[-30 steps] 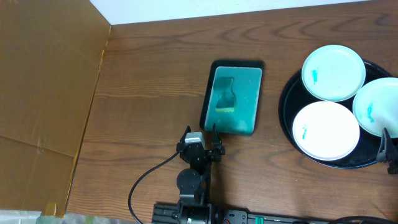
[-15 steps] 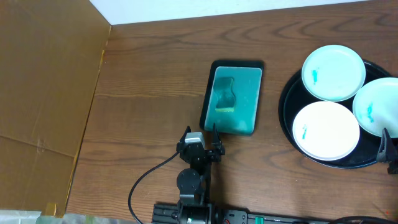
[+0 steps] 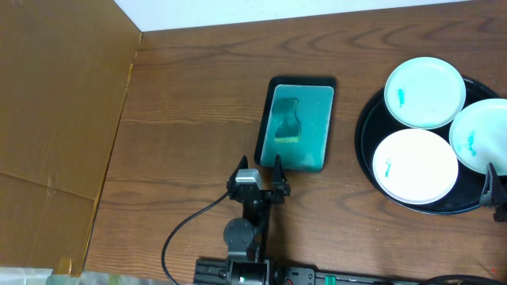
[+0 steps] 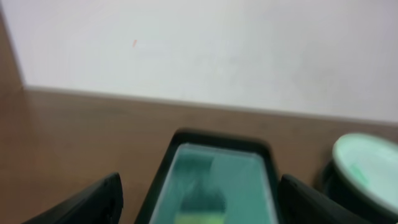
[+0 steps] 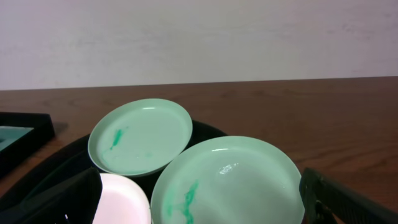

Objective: Clean dirty plates on tray and stack at the side
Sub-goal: 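Raise the left arm and move its gripper over the green sponge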

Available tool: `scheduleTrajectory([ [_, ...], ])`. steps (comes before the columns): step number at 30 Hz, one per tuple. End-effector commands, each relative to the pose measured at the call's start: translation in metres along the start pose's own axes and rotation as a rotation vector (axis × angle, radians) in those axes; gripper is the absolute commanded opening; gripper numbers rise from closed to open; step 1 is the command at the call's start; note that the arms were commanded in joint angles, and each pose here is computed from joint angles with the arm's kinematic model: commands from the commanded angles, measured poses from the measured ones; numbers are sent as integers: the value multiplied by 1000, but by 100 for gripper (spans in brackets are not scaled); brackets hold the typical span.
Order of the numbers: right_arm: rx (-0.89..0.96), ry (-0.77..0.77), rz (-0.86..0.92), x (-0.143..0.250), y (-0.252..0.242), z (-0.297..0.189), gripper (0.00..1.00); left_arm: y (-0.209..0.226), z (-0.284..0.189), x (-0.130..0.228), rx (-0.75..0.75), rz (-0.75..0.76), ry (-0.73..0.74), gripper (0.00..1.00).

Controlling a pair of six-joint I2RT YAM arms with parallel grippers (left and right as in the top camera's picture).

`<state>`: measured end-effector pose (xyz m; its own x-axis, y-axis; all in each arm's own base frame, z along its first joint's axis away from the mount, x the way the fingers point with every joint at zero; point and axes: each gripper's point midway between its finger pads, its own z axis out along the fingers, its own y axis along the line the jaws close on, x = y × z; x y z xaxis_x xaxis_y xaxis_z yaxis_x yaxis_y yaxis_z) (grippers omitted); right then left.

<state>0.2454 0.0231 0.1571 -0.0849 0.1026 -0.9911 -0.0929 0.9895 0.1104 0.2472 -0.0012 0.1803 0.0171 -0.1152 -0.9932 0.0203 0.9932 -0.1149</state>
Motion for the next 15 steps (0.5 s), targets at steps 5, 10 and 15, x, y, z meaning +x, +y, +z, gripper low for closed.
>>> scheduleTrajectory([
  [5,6,1,-12,1,-2,0,99,-36,-11,-60,200,-2,-243,80],
  [10,6,0,-12,1,-2,0,99,-42,-25,-97,225,33,-395,80],
  [15,6,0,-12,1,-2,0,99,-45,-28,-122,210,120,-431,80],
])
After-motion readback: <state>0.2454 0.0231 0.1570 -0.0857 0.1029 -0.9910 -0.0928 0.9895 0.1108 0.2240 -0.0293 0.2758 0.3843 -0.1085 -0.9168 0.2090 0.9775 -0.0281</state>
